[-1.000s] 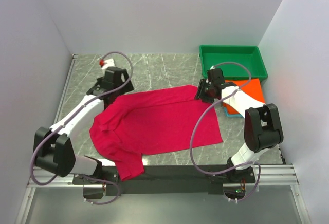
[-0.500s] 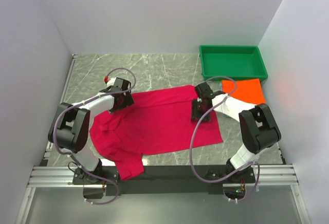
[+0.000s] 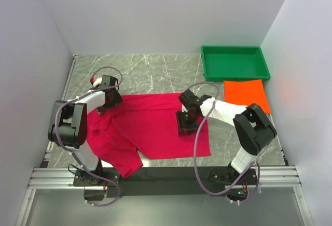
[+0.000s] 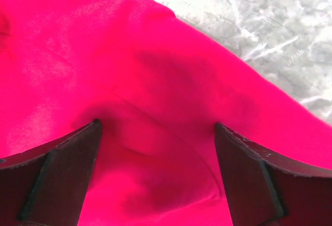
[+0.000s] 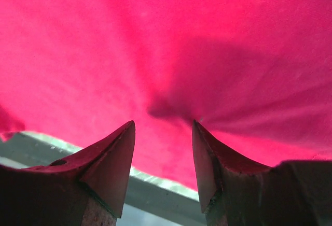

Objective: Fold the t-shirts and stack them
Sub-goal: Fold the tshirt

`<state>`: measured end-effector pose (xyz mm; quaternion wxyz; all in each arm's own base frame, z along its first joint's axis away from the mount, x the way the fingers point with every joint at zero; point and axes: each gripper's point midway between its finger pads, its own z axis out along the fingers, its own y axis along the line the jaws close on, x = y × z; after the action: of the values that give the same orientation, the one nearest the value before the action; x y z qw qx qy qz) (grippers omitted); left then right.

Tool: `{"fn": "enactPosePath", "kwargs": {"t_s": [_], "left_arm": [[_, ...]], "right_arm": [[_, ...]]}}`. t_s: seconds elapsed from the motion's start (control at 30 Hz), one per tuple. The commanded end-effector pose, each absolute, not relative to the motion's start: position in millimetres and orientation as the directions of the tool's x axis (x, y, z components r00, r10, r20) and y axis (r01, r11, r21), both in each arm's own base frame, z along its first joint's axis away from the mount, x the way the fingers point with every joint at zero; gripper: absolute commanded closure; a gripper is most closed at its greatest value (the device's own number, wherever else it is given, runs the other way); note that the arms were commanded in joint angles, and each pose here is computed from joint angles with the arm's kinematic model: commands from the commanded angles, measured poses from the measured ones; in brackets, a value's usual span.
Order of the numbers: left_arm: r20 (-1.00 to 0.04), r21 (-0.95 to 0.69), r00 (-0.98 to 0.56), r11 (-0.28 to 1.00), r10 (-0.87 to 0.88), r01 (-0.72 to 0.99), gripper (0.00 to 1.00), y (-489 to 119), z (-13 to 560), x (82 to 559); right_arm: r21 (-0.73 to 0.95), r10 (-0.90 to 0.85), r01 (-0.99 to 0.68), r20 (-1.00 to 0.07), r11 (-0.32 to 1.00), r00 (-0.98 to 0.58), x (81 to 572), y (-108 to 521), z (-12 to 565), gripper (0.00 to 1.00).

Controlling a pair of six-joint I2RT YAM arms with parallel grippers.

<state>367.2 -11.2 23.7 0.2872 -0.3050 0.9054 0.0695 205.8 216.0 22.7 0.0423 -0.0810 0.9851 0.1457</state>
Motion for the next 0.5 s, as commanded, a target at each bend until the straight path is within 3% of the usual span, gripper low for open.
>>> {"fn": "enactPosePath", "kwargs": {"t_s": [0.0,0.07,0.2,0.33,0.47], "left_arm": [[-0.627,-0.089,-0.633,0.849,-0.454,-0.520,0.04,-18.8,63.4,380.6],[-0.686,-0.101,-0.616,0.889,-0.387,-0.446,0.02,-29.4,93.3,387.8],[-0.786,-0.127,-0.573,0.968,-0.233,-0.218,0.03,-96.6,143.9,395.7],[-0.860,-0.179,-0.493,0.983,-0.132,0.049,0.10,-179.9,182.0,398.5],[-0.915,-0.093,-0.402,0.947,0.040,0.307,0.15,-267.7,200.4,391.1]], "right_arm": [[0.317,-0.139,-0.204,-0.215,0.926,-0.967,230.4,227.2,60.3,0.45],[0.318,-0.052,-0.159,-0.322,0.935,-0.945,266.3,212.4,84.1,0.46],[0.442,0.231,0.026,-0.419,0.897,-0.878,329.9,166.4,115.1,0.53],[0.603,0.470,0.159,-0.401,0.781,-0.786,368.7,132.5,123.6,0.55],[0.664,0.599,0.254,-0.361,0.703,-0.715,397.6,105.2,121.2,0.55]]}}
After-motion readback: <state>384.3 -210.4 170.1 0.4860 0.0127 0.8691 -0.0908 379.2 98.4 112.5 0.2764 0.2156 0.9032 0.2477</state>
